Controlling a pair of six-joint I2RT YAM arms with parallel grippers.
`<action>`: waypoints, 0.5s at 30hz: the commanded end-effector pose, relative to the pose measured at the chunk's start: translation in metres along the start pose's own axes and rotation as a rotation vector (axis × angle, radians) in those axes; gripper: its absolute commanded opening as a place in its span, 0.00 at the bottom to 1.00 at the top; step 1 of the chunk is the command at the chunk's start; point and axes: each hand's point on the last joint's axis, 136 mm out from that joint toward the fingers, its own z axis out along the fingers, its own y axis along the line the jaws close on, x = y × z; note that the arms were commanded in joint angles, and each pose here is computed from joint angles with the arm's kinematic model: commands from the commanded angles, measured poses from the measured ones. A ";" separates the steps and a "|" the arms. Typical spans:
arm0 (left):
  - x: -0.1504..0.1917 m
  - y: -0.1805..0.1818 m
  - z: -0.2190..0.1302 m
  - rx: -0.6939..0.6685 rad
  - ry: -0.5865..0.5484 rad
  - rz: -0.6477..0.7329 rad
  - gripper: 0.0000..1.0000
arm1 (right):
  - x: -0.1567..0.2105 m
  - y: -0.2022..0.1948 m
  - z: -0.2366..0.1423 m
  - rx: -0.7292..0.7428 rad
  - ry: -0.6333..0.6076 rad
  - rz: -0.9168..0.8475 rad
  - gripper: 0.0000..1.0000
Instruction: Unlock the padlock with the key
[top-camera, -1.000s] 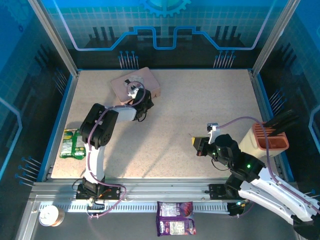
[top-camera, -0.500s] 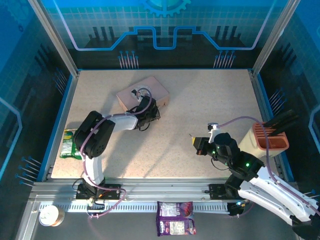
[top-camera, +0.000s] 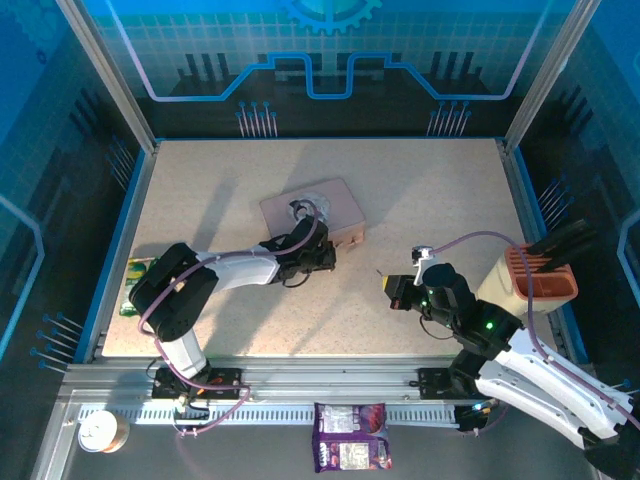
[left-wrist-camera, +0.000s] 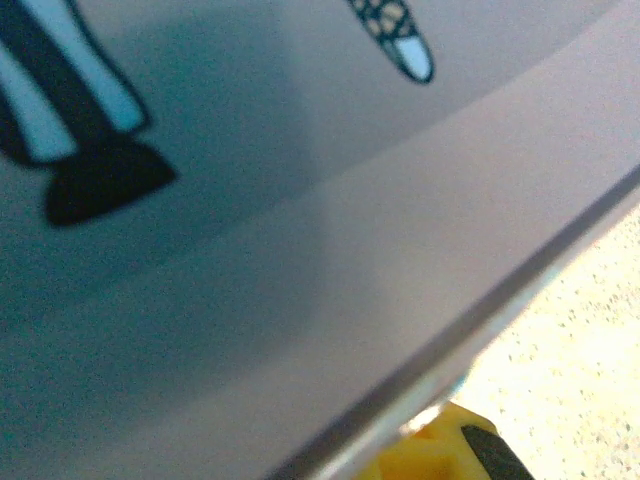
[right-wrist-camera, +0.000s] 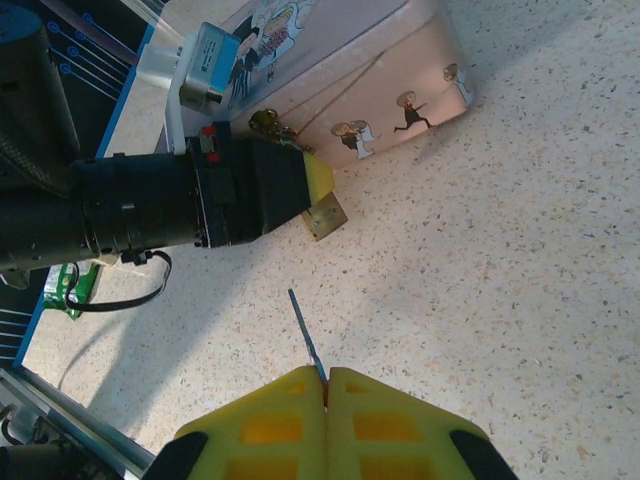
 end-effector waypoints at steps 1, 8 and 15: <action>0.013 -0.015 -0.012 0.063 0.051 0.049 0.10 | -0.008 -0.001 -0.002 0.014 -0.021 0.021 0.00; 0.020 -0.012 -0.011 0.077 0.054 0.079 0.20 | -0.007 -0.001 -0.002 0.014 -0.013 0.026 0.00; 0.026 -0.007 -0.012 0.077 0.034 0.094 0.29 | -0.007 0.000 -0.003 0.016 -0.009 0.029 0.00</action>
